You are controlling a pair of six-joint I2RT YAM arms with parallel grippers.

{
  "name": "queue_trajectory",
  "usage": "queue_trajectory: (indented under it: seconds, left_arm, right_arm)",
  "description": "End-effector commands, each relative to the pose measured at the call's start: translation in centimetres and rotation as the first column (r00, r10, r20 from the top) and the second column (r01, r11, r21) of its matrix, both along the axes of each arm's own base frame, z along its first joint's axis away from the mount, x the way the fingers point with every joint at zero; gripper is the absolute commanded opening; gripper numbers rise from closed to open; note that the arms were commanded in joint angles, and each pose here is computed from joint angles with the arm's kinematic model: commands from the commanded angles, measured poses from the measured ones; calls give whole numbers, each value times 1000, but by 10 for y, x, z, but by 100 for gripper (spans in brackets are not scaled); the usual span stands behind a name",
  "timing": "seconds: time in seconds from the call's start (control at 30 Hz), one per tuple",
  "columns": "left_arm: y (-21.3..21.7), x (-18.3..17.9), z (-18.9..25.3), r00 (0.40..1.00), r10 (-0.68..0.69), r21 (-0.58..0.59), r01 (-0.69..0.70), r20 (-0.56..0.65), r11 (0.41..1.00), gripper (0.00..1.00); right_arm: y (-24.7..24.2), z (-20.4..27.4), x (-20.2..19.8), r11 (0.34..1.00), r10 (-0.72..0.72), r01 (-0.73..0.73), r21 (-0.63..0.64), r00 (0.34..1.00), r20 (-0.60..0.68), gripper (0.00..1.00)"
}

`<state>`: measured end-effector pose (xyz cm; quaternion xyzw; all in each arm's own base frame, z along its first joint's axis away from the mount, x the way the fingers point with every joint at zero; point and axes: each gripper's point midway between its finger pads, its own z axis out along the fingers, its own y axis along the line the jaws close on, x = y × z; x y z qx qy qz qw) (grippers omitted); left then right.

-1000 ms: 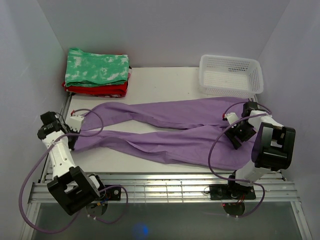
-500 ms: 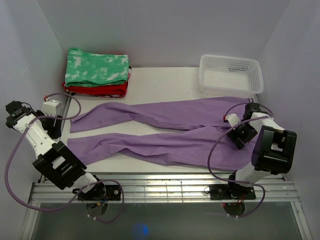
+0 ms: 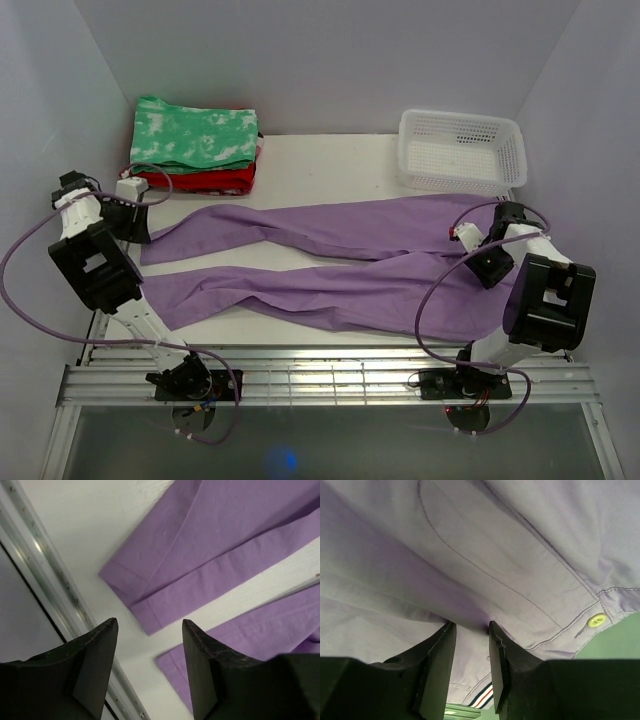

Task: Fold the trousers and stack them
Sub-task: Flatten the trousers out

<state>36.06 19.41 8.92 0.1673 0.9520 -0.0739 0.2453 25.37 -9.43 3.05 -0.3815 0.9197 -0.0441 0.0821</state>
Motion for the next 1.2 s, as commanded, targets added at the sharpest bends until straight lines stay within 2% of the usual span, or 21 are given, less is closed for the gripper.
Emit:
queue_trajectory:
  seconds: [0.0,0.2,0.37,0.47,0.6,0.87,0.97,1.1,1.17]
  left_arm:
    - [-6,31,16,995,-56,55,51,87,997,67]
    - [-19,48,-17,989,-133,115,125,65,985,69]
    - [-12,61,-34,990,-137,178,129,37,975,56]
    - [-17,55,-47,987,-160,134,162,-30,978,52]
    - [-35,48,-42,971,-237,77,237,-5,968,63]
    - [-45,49,-18,960,-274,75,269,65,960,65]
    - [-42,50,-6,963,-258,83,252,78,964,66]
    - [-50,39,0,960,-271,68,267,66,961,65]
    - [-52,30,-10,962,-272,59,270,33,961,61]
  right_arm:
    - [-10,-2,7,1000,0,0,-29,1000,12,39]
    - [-33,-26,-5,995,-23,19,-99,999,-43,39]
    - [-61,-31,-3,990,-101,95,-103,994,-52,38]
    - [-69,-30,-2,988,-120,114,-106,992,-49,38]
    - [-67,-29,-3,989,-116,112,-91,992,-43,38]
    - [-62,-24,-3,991,-116,113,-65,993,-39,38]
    - [-55,-9,4,994,-103,103,-23,995,2,40]
    - [-43,10,11,995,-97,95,42,994,41,41]
    - [-40,17,15,994,-99,95,59,993,62,41]
